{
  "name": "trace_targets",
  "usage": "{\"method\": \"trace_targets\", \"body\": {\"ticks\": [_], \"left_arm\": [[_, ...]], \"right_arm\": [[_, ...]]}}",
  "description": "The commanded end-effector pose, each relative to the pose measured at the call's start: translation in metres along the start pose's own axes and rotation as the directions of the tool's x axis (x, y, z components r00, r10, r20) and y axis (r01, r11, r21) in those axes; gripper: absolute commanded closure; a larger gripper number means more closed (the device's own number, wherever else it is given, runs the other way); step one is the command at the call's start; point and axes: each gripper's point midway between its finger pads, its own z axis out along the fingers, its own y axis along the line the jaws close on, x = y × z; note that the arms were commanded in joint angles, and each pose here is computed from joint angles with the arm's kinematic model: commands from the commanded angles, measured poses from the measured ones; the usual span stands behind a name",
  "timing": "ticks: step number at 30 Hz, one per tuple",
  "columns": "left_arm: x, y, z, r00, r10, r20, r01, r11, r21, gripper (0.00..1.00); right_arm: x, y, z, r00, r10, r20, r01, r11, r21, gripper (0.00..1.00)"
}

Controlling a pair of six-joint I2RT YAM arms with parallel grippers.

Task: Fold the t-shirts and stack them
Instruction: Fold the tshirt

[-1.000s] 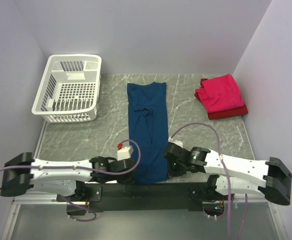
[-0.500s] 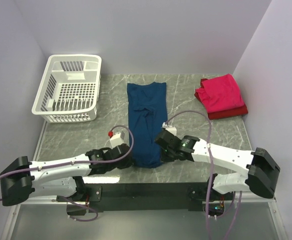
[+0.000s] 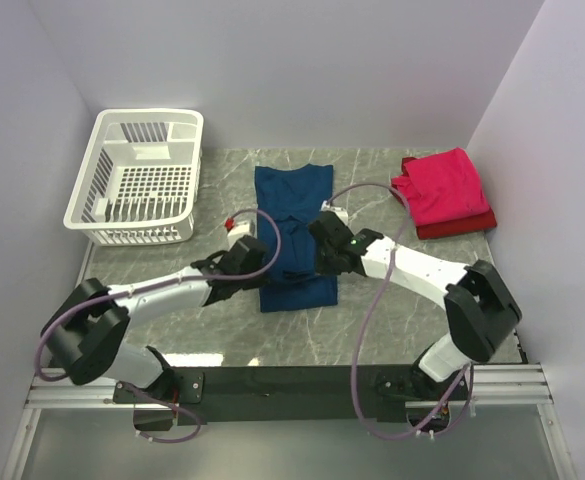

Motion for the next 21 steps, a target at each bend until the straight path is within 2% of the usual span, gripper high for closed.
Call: {"method": "trace_targets", "body": {"ticks": [1,11,21], "left_arm": [[-0.048,-0.026,0.008,0.993,0.069,0.091,-0.076,0.995,0.065,1.0],[-0.101,-0.031,0.05,0.99,0.094,0.106,-0.098,0.995,0.035,1.0],[-0.118,-0.016,0.089,0.993,0.093,0.074,-0.092,0.996,-0.016,1.0]], "right_arm": [[-0.042,0.005,0.004,0.996,-0.022,0.081,0.023,1.0,-0.012,1.0],[-0.092,-0.01,0.027,0.995,0.012,0.094,-0.014,1.0,0.016,1.0],[-0.113,-0.02,0.058,0.998,0.015,0.057,-0.017,0.999,0.048,1.0]]}}
